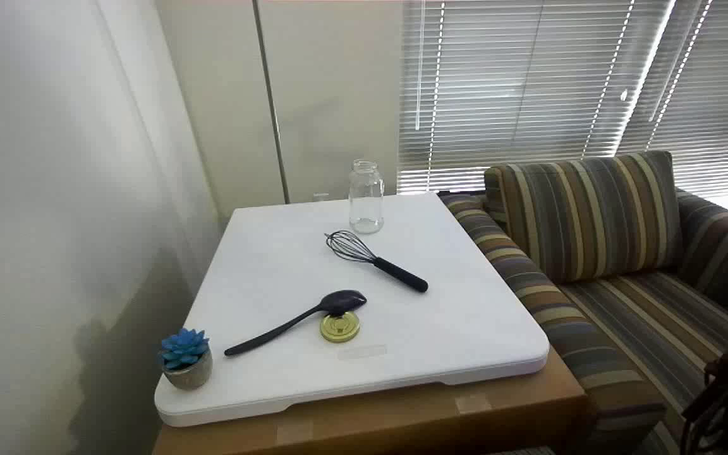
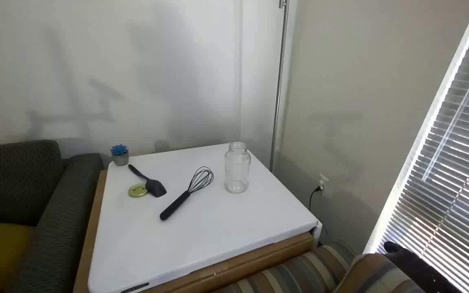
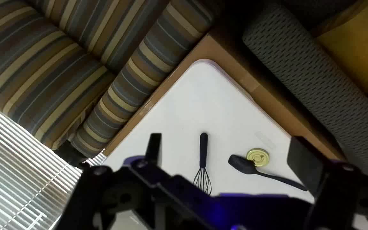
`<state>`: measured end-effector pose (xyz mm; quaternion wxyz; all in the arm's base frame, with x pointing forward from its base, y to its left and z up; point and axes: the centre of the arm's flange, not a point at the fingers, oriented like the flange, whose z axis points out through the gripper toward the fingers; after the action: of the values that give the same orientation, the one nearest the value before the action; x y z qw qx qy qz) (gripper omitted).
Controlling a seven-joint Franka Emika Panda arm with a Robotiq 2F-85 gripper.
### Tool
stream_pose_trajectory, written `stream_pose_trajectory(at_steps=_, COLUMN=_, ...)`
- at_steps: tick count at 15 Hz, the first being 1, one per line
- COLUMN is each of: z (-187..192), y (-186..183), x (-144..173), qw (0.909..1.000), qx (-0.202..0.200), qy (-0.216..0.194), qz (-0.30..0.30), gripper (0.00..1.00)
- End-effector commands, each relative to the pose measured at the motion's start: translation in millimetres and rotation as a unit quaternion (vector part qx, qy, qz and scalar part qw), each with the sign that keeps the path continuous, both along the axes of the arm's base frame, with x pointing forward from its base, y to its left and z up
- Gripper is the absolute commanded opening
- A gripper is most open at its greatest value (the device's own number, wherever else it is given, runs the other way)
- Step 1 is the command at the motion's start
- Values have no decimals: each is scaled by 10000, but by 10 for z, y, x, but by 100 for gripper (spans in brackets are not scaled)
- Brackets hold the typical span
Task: Place the lid on the jar
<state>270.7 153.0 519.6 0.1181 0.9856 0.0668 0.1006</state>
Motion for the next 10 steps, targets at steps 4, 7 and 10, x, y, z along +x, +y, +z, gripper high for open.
stream_pose_trajectory(at_steps=4, z=-166, y=6, x=90, qw=9999, qx=53, qy=-15, qz=-122, gripper=100)
stream_pose_trajectory(at_steps=7, z=-471, y=-11, x=204, qw=9989, qx=354, qy=80, qz=-287, gripper=100)
stream_pose_trajectory(at_steps=10, z=-839, y=-26, x=357, qw=9961, qx=696, qy=198, qz=-499, gripper=100)
